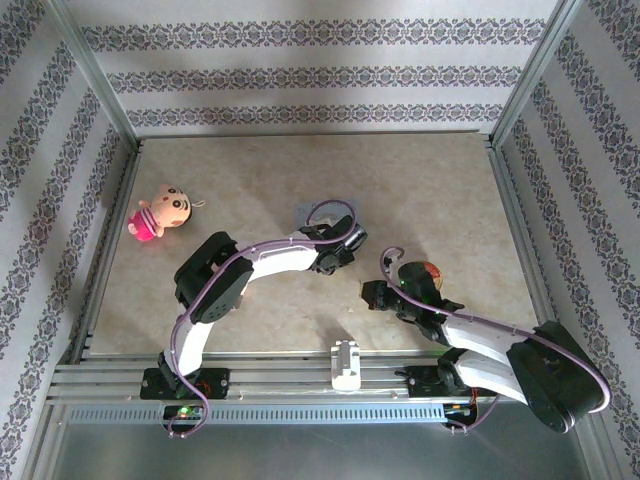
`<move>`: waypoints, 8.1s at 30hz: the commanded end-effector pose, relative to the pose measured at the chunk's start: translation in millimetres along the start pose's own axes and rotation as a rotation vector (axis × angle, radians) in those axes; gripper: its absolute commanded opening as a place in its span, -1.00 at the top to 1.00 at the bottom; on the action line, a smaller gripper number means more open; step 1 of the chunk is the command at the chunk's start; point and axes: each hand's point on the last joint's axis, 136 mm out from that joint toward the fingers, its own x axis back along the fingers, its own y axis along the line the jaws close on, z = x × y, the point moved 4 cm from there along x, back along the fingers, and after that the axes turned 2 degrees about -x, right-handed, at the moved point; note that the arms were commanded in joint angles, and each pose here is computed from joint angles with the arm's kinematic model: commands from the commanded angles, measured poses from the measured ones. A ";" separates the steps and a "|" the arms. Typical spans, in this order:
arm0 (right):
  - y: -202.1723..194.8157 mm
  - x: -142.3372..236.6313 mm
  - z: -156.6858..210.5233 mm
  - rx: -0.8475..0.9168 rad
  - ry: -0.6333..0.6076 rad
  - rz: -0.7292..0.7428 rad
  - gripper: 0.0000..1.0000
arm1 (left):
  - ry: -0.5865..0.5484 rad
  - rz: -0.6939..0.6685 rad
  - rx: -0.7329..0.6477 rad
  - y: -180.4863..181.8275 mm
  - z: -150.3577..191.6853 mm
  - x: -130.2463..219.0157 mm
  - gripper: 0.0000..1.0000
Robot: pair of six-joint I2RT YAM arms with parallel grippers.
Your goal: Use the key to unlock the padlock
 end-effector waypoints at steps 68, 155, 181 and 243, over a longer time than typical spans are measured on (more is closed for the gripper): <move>13.6 -50.5 -38.8 0.215 -0.075 -0.150 1.00 | 0.104 0.141 0.054 -13.5 0.5 5.0 0.97; 38.6 27.6 -81.2 0.042 -0.253 -0.062 1.00 | 0.108 0.396 0.194 2.0 -15.2 58.9 -0.79; 144.5 95.6 -151.3 -0.001 -0.476 -0.509 1.00 | -0.024 1.051 -0.127 -32.1 -73.6 205.9 -0.52; 150.2 87.0 -162.5 -0.056 -0.513 -0.604 1.00 | 0.086 1.410 -0.105 -66.2 -74.7 227.1 1.00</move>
